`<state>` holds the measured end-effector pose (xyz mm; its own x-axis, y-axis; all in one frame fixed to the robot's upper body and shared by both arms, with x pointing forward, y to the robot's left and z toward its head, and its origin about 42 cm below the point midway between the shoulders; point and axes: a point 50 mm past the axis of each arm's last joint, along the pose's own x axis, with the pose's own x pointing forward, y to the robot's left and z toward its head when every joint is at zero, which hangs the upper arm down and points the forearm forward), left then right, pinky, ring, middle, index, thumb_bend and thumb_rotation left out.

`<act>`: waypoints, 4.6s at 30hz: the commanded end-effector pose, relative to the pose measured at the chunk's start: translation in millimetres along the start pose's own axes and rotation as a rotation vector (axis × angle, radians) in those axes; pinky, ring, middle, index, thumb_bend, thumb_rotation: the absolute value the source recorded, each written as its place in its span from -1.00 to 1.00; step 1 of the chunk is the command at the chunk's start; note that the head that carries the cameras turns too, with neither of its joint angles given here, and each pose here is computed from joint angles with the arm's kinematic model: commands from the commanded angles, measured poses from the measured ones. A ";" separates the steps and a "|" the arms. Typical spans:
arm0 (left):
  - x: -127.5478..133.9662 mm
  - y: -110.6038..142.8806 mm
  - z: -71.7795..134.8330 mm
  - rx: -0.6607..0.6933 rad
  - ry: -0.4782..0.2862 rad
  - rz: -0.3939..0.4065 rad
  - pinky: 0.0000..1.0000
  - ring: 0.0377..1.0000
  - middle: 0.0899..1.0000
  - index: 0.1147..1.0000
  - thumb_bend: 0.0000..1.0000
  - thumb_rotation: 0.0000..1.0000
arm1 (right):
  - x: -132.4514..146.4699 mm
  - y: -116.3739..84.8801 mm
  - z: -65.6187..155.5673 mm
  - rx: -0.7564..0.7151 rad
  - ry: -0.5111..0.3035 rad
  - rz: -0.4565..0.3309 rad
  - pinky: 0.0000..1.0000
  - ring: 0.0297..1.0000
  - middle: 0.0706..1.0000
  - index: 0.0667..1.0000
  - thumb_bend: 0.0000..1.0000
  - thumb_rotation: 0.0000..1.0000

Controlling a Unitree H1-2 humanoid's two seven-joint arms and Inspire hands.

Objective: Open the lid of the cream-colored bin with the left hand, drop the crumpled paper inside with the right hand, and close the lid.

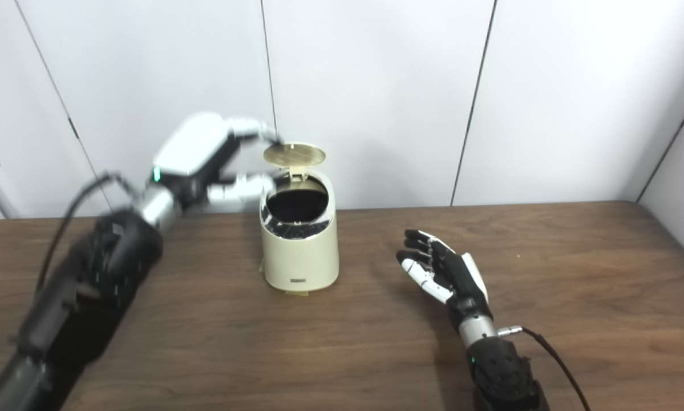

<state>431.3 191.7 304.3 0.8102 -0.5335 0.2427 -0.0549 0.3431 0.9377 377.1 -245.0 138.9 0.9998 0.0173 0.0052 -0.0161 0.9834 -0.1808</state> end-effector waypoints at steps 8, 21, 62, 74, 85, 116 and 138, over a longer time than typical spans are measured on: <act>-8.8 23.5 0.0 0.089 -0.073 0.069 0.69 0.65 0.46 0.42 0.31 0.84 | 8.7 -4.4 20.7 -0.007 -0.062 -0.007 0.39 0.57 0.60 0.55 -0.52 -0.25; -9.2 21.5 1.2 0.104 -0.081 0.044 0.70 0.68 0.48 0.46 0.36 0.85 | 8.0 -2.1 22.4 -0.002 -0.052 -0.006 0.38 0.56 0.61 0.55 -0.51 -0.22; 35.4 -3.5 27.6 0.143 -0.417 -0.043 0.88 0.48 0.28 0.25 0.51 0.65 | 7.4 9.0 26.4 -0.054 -0.047 0.016 0.41 0.57 0.64 0.60 -0.43 0.13; 31.5 -0.7 22.5 0.111 -0.374 -0.029 0.98 0.50 0.32 0.31 0.41 0.64 | 7.2 8.5 25.2 -0.035 -0.050 0.016 0.41 0.56 0.63 0.59 -0.41 0.09; 26.4 4.5 14.9 0.080 -0.286 0.011 0.89 0.45 0.43 0.45 0.42 0.72 | 6.6 5.8 24.6 -0.054 -0.046 0.019 0.43 0.58 0.64 0.60 -0.43 0.10; 15.8 1.1 10.5 0.123 -0.125 -0.043 0.60 0.46 0.47 0.52 0.47 0.72 | 4.6 5.1 27.9 -0.076 -0.036 0.016 0.41 0.56 0.63 0.60 -0.43 0.04; 11.7 -1.2 9.2 0.068 -0.082 -0.077 0.68 0.66 0.73 0.76 0.40 0.55 | 3.9 4.1 28.1 -0.092 -0.036 0.026 0.41 0.56 0.62 0.59 -0.43 0.11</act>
<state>432.5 177.0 283.1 0.7770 -0.6181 0.1196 0.0324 0.2290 0.9729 374.4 -236.1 147.1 0.9991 0.0350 -0.0253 -0.0404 0.9649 -0.2596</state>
